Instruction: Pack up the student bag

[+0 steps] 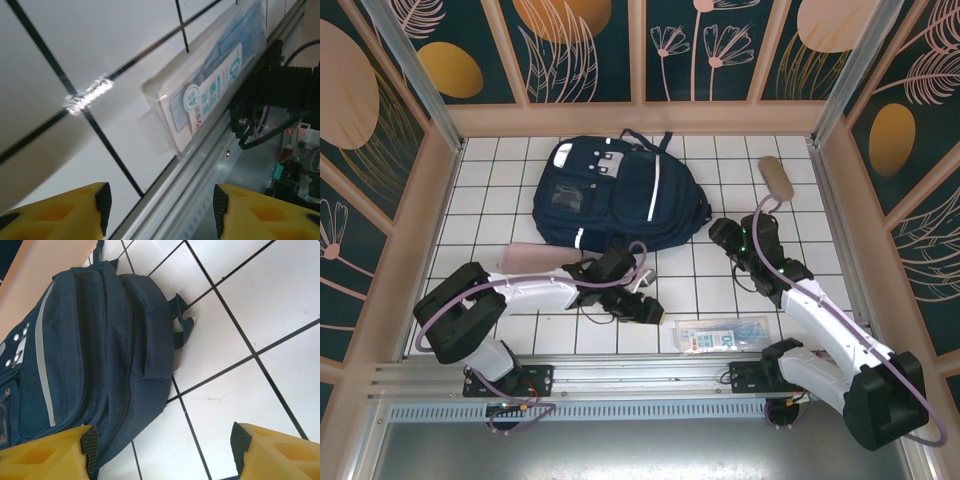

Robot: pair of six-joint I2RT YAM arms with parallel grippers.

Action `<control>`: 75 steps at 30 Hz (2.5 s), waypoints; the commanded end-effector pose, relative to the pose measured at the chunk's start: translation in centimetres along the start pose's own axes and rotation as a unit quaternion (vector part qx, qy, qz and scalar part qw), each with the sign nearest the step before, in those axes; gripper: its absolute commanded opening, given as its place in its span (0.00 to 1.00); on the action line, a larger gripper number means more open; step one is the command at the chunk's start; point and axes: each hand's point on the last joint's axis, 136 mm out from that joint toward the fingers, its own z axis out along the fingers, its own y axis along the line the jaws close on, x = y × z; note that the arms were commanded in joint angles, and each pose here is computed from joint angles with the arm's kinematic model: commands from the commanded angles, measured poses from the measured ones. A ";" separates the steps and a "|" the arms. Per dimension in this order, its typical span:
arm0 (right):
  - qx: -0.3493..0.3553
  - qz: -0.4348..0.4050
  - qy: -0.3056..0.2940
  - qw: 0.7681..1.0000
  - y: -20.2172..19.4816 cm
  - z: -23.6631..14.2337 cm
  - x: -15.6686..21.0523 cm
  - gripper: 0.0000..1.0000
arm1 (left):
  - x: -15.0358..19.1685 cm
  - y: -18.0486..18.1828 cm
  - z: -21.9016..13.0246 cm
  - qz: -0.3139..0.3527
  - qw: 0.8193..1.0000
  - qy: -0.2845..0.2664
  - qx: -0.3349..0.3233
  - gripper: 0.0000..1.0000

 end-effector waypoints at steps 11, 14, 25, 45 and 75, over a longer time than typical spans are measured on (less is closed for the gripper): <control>-0.017 0.006 0.011 1.000 -0.9 -1.3 1.3 0.71 | 0.7 -2.2 2.9 -0.013 0.999 0.007 0.035 0.52; -0.022 0.008 0.009 1.000 -0.9 -1.4 1.3 0.71 | 1.0 -1.4 3.1 -0.026 0.999 0.009 0.023 0.52; -0.032 0.012 0.009 0.999 -1.0 -1.0 1.7 0.71 | 1.8 -1.3 5.6 -0.046 0.998 0.044 0.019 0.41; -0.034 0.011 0.007 0.999 -1.8 -1.1 2.2 0.70 | 1.4 0.4 7.5 -0.050 0.996 0.064 -0.037 0.22; -0.063 -0.028 0.072 0.995 -2.6 0.4 4.3 0.89 | -3.9 2.2 -7.0 0.049 0.974 -0.133 -0.177 0.00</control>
